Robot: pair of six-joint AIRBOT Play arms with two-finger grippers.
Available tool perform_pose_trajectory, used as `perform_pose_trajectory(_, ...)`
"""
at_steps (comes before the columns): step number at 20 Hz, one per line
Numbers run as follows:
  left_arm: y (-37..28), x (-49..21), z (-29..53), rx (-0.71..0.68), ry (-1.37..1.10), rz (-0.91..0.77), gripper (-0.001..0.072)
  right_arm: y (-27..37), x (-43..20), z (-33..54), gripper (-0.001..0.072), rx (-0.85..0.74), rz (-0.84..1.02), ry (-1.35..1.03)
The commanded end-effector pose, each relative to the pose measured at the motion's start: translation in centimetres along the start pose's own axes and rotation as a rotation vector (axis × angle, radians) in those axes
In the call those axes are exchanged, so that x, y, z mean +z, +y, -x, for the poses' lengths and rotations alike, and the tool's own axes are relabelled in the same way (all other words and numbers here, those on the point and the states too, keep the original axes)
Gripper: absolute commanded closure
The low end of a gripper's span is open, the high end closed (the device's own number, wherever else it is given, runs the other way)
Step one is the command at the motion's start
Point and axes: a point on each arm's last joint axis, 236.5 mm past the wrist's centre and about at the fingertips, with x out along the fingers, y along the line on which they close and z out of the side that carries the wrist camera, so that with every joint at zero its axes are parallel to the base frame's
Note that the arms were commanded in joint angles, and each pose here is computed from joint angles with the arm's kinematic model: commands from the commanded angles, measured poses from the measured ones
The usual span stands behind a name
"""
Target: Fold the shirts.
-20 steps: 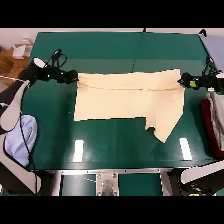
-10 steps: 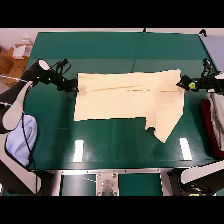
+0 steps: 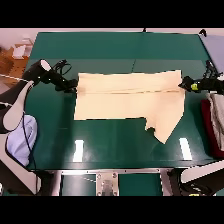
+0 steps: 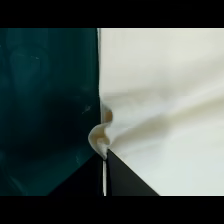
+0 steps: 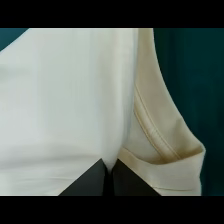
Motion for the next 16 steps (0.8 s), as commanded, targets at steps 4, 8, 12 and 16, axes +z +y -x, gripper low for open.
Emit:
perform_pose_trajectory(4,-2.1,-1.0,1.5,-0.038,0.075,-0.031,0.0456,1.0,0.1,0.9,0.048,0.039,-0.014,0.035)
perform_pose_trajectory(8,-3.6,-2.8,6.8,-0.062,0.222,-0.057,0.0215,1.8,1.0,5.0,0.0476,0.086,-0.045,0.089)
perform_pose_trajectory(12,-2.8,-5.7,9.5,-0.061,0.276,0.026,0.0216,0.8,-1.7,9.4,0.0476,0.088,-0.09,0.112)
perform_pose_trajectory(16,-2.4,-12.0,8.9,-0.041,0.207,0.121,0.0216,-1.2,-6.2,12.6,0.0476,0.077,-0.176,0.065)
